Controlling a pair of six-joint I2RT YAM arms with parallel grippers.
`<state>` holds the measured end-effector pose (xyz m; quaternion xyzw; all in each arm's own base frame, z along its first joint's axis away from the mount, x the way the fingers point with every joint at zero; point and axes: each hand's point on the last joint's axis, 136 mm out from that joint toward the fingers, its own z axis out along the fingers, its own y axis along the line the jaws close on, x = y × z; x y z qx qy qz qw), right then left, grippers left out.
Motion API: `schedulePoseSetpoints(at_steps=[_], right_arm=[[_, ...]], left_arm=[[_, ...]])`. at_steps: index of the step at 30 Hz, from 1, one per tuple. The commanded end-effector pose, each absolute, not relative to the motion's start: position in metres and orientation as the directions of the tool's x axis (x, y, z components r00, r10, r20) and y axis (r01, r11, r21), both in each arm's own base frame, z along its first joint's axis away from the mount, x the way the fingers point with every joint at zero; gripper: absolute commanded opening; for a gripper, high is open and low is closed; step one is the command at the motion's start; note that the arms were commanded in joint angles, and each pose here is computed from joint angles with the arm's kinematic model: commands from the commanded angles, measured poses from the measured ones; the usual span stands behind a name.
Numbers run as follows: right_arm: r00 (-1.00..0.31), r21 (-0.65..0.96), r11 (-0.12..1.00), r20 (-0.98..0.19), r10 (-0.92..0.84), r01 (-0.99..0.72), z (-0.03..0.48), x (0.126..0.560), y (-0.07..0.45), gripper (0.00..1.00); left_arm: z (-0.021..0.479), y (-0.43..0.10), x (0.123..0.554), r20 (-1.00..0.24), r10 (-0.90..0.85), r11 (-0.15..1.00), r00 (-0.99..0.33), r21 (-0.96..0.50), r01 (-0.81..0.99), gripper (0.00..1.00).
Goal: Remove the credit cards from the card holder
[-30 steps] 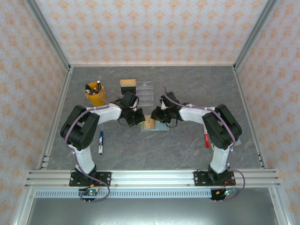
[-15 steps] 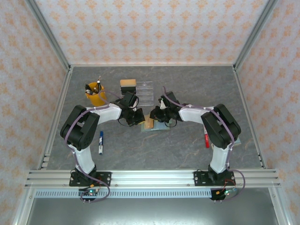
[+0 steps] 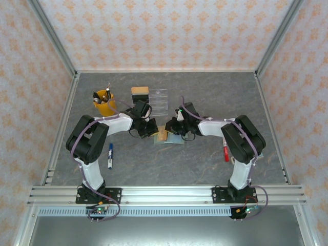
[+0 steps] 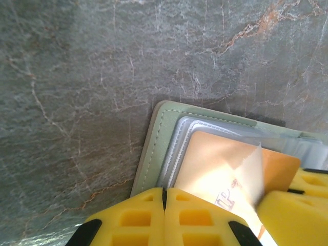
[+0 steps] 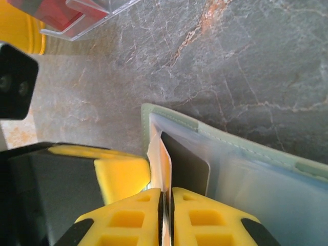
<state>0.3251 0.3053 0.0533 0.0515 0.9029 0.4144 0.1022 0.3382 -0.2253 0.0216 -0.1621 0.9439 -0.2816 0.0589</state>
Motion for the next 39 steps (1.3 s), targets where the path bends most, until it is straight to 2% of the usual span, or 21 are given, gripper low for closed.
schedulePoseSetpoints(at_steps=[1, 10, 15, 18, 26, 39], right_arm=[[-0.966, 0.824, 0.565, -0.184, 0.183, -0.050, 0.091, 0.329, 0.311, 0.14], [-0.967, 0.793, 0.608, -0.180, 0.183, -0.032, 0.083, 0.331, 0.307, 0.13], [-0.961, 0.703, 0.710, -0.174, 0.215, 0.032, 0.062, 0.335, 0.290, 0.21], [-0.962, 0.676, 0.735, -0.167, 0.217, 0.048, 0.055, 0.336, 0.286, 0.23], [-0.972, 0.676, 0.735, -0.129, 0.197, 0.059, 0.043, 0.338, 0.293, 0.23], [-0.972, 0.636, 0.769, -0.134, 0.195, 0.067, 0.032, 0.338, 0.286, 0.26]], left_arm=[[-0.023, -0.196, 0.309, 0.049, -0.353, 0.854, -0.934, -0.392, -0.343, 0.02], [-0.021, -0.202, 0.311, 0.054, -0.347, 0.845, -0.936, -0.417, -0.336, 0.02], [-0.022, -0.201, 0.311, 0.058, -0.350, 0.846, -0.935, -0.410, -0.342, 0.02], [-0.022, -0.201, 0.311, 0.058, -0.349, 0.845, -0.935, -0.411, -0.341, 0.02], [-0.021, -0.201, 0.312, 0.057, -0.350, 0.846, -0.935, -0.410, -0.341, 0.02], [-0.021, -0.202, 0.312, 0.057, -0.350, 0.844, -0.935, -0.413, -0.341, 0.02]])
